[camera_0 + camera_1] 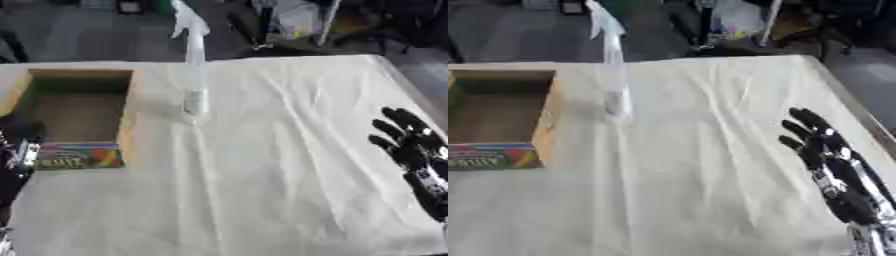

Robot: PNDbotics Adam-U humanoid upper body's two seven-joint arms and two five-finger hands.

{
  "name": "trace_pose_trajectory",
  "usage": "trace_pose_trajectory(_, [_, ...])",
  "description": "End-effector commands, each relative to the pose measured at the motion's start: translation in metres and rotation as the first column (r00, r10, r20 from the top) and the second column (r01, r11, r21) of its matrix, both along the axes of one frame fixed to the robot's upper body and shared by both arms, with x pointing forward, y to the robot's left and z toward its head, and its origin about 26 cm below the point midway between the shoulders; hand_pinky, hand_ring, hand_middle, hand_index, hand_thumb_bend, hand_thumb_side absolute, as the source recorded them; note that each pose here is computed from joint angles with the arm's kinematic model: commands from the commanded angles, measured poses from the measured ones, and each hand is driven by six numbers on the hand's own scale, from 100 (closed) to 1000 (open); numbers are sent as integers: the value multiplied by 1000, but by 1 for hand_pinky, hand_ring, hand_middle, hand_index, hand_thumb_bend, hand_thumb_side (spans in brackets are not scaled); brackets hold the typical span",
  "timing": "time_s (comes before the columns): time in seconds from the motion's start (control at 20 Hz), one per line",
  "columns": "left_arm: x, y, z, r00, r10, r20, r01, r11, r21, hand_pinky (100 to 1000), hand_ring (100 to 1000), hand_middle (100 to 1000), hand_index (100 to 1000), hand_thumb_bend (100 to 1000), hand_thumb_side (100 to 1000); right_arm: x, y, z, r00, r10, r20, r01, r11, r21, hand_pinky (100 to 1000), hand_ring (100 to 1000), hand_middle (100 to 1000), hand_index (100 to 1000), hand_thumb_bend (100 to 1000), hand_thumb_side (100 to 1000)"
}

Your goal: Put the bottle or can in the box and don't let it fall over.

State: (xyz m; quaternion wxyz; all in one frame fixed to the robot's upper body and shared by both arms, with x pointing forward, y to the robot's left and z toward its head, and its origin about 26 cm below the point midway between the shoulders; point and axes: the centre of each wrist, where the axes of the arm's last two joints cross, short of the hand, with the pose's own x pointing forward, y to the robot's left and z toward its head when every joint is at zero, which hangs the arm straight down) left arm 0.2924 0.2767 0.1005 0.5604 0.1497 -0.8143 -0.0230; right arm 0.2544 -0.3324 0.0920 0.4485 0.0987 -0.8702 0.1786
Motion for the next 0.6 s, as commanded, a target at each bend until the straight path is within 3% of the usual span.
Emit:
trace_pose_trajectory(0.05, [1, -1, 9, 999, -4, 35, 4, 1000, 3, 756, 758, 616, 801, 550, 570, 6, -7, 16, 999, 37, 39, -35, 998, -48, 940, 1000, 1000, 1000, 100, 470])
trace_pose_trajectory(0.6, [2, -5, 13, 998, -27, 51, 27, 1000, -1, 755, 757, 616, 800, 550, 570, 59, -26, 64, 981, 152, 118, -127, 971, -201, 933, 1000, 1000, 1000, 100, 470])
